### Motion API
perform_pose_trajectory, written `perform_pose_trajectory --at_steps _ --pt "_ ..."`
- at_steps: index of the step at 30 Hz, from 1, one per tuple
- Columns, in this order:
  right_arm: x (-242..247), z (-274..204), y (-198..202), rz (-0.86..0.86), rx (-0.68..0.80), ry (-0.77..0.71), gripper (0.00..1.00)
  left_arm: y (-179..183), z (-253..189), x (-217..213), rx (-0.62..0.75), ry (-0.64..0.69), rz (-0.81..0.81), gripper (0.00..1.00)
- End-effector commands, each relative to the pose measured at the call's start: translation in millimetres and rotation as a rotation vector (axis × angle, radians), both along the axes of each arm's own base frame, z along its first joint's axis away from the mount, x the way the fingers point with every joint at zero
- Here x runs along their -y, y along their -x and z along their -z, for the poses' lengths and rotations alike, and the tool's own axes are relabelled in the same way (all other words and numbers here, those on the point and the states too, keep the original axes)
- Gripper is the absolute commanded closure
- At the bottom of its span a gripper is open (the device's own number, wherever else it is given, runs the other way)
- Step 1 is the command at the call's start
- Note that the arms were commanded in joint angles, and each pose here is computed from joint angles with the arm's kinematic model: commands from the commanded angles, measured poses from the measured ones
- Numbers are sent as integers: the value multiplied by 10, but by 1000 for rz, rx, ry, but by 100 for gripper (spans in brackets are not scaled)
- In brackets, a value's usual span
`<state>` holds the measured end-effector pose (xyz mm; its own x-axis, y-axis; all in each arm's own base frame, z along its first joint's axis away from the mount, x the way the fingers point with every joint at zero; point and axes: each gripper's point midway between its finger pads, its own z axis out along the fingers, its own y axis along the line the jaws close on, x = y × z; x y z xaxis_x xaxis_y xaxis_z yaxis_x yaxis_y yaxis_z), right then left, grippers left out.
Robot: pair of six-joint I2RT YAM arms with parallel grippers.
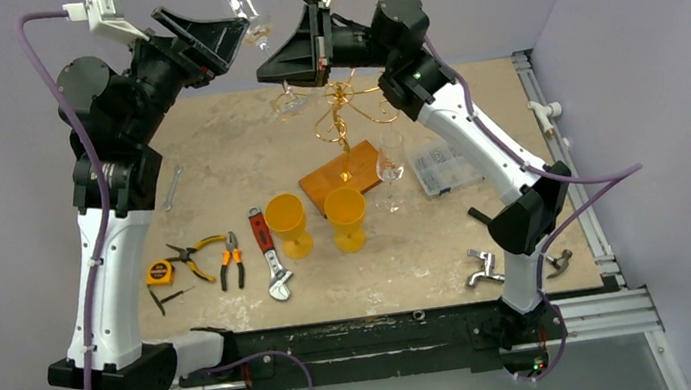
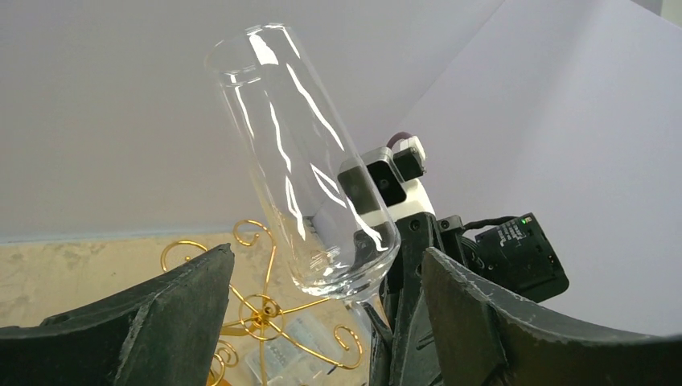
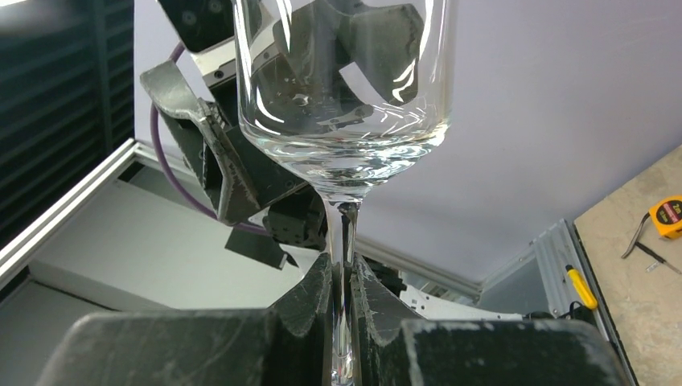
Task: Take the wine glass off the wine glass rack
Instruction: Place the wine glass at the center of the board.
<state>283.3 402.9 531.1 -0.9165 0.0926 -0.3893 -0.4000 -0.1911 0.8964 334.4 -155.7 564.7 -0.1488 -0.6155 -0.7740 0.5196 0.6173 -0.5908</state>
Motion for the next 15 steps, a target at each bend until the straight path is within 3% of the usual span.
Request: perform_pose_trajectory --at_steps 1,15 --pt "190 -429 450 -67 205 -101 100 121 -256 29 65 63 54 16" --pt "173 -412 664 -183 275 -96 100 155 -304 68 9 252 186 22"
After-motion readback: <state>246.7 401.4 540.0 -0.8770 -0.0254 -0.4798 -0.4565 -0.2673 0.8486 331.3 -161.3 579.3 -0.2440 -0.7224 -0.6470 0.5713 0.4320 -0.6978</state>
